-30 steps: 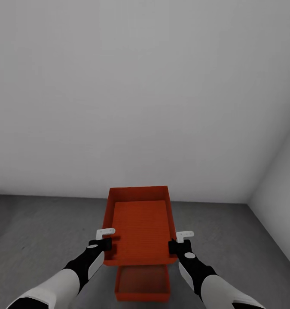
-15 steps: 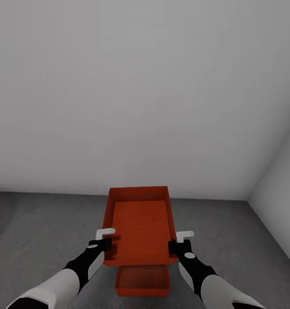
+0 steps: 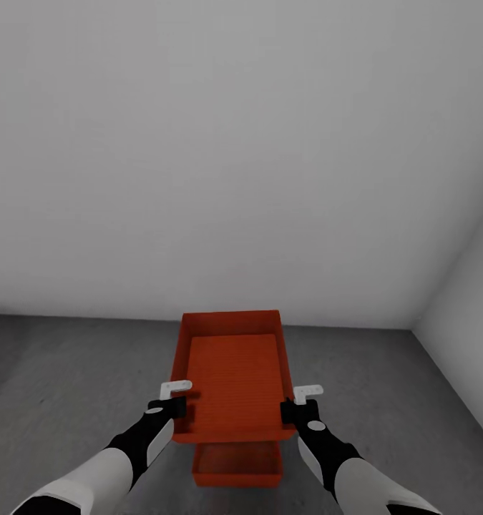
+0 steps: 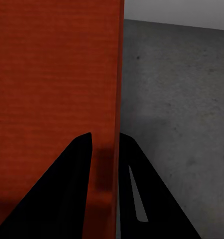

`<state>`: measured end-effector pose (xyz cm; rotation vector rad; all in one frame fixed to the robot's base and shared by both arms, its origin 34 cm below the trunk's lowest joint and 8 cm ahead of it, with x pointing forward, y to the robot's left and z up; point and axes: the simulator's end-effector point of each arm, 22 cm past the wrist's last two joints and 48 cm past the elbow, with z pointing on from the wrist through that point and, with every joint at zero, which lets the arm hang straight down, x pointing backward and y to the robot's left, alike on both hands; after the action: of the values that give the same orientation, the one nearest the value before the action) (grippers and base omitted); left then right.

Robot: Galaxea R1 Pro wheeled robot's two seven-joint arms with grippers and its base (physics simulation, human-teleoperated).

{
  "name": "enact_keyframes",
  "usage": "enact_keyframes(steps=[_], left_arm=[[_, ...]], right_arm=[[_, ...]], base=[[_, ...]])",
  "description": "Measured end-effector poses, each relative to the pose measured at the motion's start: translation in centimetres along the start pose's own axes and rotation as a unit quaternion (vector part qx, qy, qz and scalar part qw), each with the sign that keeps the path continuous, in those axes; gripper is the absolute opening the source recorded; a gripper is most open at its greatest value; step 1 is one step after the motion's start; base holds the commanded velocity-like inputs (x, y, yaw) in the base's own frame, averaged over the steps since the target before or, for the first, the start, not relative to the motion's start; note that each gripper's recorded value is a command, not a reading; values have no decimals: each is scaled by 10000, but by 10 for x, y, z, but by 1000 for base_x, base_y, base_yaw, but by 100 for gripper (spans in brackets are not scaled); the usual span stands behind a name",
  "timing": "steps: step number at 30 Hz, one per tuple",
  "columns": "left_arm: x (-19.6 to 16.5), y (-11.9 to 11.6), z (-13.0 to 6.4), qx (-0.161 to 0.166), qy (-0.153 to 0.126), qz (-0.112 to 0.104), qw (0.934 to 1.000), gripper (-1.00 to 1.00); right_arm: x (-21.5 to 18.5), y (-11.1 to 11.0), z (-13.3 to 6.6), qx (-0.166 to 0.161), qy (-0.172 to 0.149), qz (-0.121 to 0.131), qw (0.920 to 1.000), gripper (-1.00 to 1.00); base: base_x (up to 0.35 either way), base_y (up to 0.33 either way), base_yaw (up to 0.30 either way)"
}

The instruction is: Move the two storage containers from the living room to the garage. In the garage, place one container on the floor and stack the other container on top of it (either order is fine).

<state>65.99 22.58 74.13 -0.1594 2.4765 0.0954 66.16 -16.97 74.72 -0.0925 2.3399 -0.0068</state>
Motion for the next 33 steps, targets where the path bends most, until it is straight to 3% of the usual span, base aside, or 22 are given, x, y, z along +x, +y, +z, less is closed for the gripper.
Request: enact_keyframes(steps=[33], left_arm=[[27, 1, 14, -14, 250, 30, 9997, -100]], right_arm=[[29, 2, 10, -13, 252, 4, 9997, -100]], base=[[0, 0, 0]])
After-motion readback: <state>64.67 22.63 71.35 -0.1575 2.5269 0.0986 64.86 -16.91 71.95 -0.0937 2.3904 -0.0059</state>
